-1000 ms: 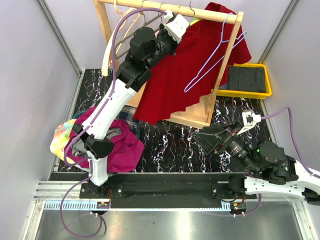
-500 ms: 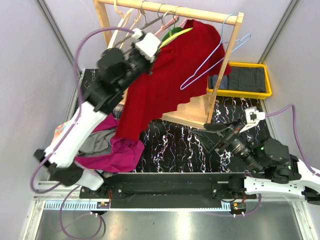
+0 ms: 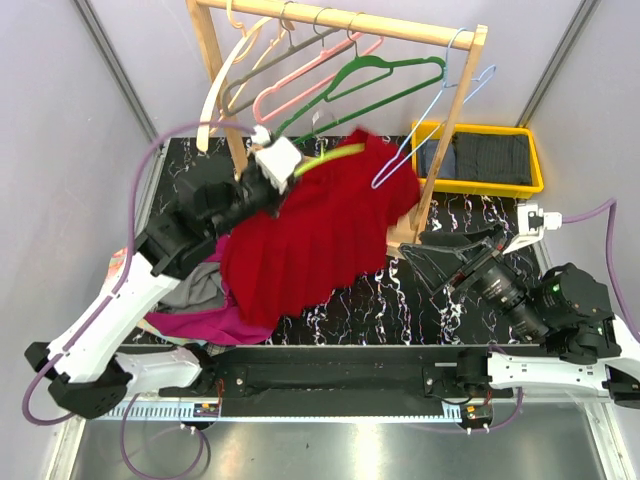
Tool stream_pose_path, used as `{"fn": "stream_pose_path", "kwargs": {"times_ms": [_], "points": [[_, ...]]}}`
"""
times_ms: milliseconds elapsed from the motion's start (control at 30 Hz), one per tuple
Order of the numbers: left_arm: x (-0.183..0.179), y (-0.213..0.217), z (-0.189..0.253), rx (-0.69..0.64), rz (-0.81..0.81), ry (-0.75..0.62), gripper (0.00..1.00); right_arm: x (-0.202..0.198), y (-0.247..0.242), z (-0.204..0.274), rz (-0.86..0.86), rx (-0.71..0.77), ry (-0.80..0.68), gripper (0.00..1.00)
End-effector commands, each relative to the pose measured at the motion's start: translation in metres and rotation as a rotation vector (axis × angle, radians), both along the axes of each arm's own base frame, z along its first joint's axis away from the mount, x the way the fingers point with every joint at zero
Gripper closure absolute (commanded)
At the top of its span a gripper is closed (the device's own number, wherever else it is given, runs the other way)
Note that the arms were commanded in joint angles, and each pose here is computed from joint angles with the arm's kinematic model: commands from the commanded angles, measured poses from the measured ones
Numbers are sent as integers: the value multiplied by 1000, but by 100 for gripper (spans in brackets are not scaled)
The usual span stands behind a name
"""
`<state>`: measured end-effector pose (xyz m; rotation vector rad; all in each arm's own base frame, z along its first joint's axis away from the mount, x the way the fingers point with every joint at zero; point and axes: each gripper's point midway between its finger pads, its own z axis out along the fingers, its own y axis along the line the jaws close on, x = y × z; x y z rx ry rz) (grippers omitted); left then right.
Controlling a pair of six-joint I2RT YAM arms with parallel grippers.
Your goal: Remove the skirt from the hanger
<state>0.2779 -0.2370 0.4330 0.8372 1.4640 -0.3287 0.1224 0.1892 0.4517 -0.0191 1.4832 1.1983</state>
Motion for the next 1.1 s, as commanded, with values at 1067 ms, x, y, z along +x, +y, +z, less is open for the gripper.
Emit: {"fn": "stream_pose_path", "kwargs": {"times_ms": [1067], "points": [[-155, 61, 26, 64, -392, -207, 100, -28, 181, 86, 323, 6, -212, 0]]}}
